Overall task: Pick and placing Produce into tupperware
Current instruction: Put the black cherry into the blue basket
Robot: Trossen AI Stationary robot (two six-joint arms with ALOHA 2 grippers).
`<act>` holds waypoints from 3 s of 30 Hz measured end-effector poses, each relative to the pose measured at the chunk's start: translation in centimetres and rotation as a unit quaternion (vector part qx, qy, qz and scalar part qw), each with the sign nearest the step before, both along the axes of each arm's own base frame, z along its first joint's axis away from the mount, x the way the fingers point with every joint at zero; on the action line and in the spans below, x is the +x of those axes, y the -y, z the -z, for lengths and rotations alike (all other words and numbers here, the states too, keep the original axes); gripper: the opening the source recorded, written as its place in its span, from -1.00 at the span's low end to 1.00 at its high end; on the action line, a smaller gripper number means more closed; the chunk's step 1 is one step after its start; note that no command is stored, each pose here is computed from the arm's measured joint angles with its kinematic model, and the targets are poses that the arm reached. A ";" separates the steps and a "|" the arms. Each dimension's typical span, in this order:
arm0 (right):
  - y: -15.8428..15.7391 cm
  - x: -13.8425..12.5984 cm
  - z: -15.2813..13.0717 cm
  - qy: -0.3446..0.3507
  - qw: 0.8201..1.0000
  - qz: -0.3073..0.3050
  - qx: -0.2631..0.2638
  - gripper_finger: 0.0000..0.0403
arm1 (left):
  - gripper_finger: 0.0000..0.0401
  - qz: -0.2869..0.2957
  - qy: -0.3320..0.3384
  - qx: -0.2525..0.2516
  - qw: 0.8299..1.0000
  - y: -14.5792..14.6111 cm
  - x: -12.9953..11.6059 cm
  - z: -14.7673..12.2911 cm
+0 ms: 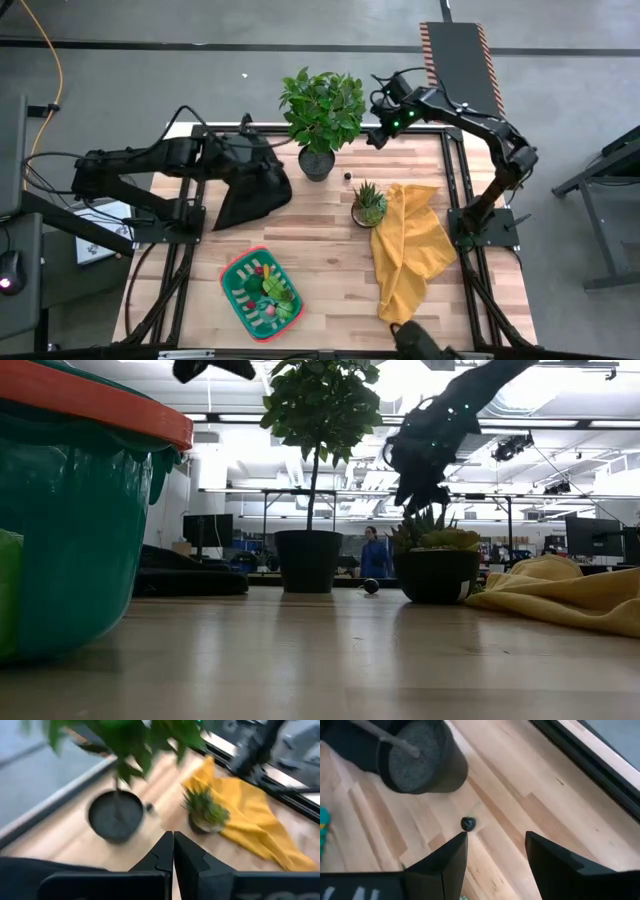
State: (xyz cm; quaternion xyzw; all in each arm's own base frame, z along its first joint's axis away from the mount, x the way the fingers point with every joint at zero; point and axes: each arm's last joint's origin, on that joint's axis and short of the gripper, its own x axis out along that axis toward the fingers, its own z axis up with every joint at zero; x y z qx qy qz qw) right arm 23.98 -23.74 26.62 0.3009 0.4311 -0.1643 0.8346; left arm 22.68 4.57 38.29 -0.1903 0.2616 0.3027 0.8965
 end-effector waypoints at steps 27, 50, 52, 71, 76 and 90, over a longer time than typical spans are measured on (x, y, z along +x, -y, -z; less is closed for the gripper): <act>-3.1 4.3 5.7 -0.061 0.996 0.048 0.034 -0.05 | -0.96 0.012 0.101 -0.019 0.995 1.6 -9.3 -1.5; -6.4 5.6 8.0 -0.070 0.994 0.085 -0.017 -0.05 | -0.96 -0.012 0.068 -0.017 0.997 1.6 -9.7 -0.9; -6.5 5.6 8.0 -0.070 0.994 0.089 -0.013 -0.05 | -0.96 -0.013 0.066 -0.018 0.998 1.6 -9.7 -0.9; -7.9 5.8 8.2 -0.097 0.993 0.071 0.007 -0.05 | -0.96 -0.017 0.050 -0.017 0.998 1.6 -9.9 -0.7; -7.9 5.8 8.2 -0.096 0.992 0.077 0.010 -0.05 | -0.96 -0.017 0.050 -0.017 0.998 1.6 -9.9 -0.7; -7.6 6.1 8.0 -0.073 0.994 0.083 0.005 -0.05 | -0.96 -0.017 0.051 -0.018 0.998 1.6 -9.9 -0.7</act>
